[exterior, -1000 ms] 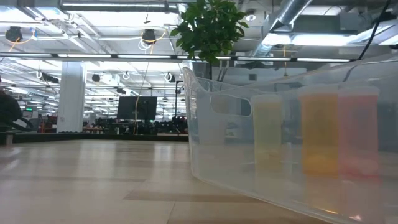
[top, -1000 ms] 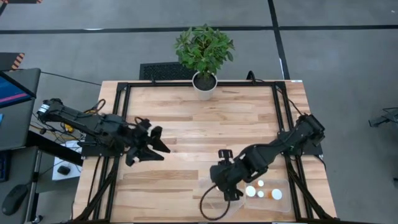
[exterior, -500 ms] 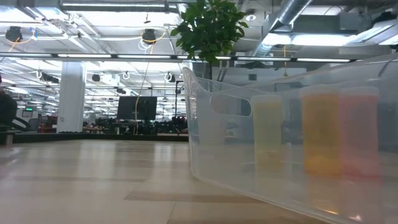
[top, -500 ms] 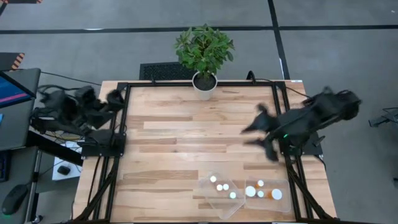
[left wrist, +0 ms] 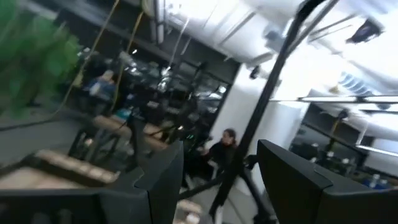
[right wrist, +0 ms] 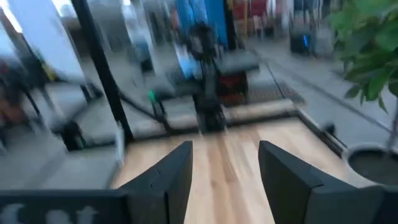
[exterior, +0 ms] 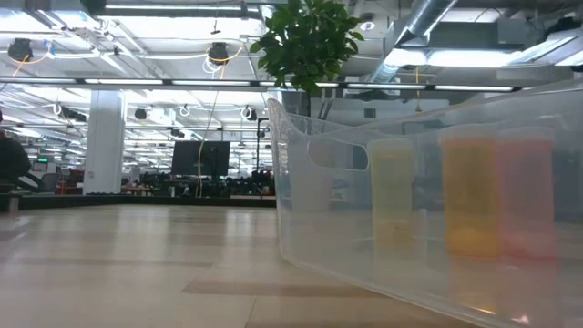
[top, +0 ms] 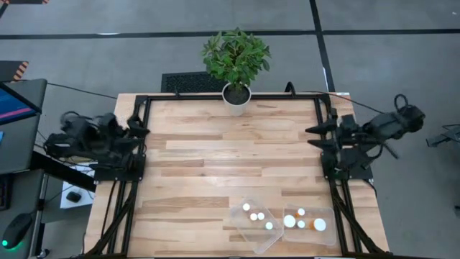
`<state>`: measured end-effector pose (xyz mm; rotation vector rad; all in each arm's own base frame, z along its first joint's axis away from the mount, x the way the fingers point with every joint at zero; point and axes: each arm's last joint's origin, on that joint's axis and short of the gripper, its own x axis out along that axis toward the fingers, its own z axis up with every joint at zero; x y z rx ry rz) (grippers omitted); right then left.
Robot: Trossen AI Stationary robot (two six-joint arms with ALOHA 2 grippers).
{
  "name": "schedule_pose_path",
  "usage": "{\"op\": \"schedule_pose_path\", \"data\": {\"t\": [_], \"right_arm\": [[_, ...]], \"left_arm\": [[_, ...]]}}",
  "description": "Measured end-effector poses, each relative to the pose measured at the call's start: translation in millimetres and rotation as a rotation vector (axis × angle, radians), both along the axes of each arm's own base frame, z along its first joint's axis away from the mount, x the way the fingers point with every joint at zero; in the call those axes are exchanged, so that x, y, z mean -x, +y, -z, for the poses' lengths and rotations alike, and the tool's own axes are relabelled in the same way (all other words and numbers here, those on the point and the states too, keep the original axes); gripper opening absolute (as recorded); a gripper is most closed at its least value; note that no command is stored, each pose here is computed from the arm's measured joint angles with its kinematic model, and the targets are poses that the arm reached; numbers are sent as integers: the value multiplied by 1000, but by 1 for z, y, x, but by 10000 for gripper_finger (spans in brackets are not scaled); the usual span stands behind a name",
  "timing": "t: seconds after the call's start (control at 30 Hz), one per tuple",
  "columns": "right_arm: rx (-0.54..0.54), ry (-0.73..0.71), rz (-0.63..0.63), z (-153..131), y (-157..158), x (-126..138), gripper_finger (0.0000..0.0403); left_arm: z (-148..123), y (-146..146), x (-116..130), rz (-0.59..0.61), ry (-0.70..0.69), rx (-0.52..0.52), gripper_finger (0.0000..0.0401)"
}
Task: Pick and place medicine bottles into bin by pill shape (circle, oval)
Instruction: Return to Home Position
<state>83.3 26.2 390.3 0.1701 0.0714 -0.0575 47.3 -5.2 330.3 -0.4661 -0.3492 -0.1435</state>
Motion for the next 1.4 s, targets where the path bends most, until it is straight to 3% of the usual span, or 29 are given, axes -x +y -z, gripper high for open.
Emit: {"op": "schedule_pose_path", "data": {"t": [0.13,0.23,0.5,0.57,0.7,0.8,0.9,1.13,1.4], "right_arm": [[-84,-138,2,45,-5,9,193],[-142,-160,0,79,-6,11,190],[-239,-206,-4,142,-3,7,191],[-244,-223,-5,155,-2,3,192],[-242,-225,-36,181,2,-2,193],[-221,-300,-43,195,3,-4,190],[-162,-367,-50,195,3,-2,188],[-55,-277,-30,204,3,-5,191],[-17,-143,40,217,2,-7,186]], "left_arm": [[39,-2,-11,33,3,35,198],[62,-5,-15,96,-70,64,198],[115,-10,-37,166,-92,48,198],[115,-12,-35,212,-148,32,198],[118,-15,-36,284,-130,-38,198],[114,-15,-33,296,-189,-70,198],[117,-15,-35,286,-157,-96,198],[129,-15,-41,235,-18,-132,198],[151,-11,-48,78,225,-133,198]]}}
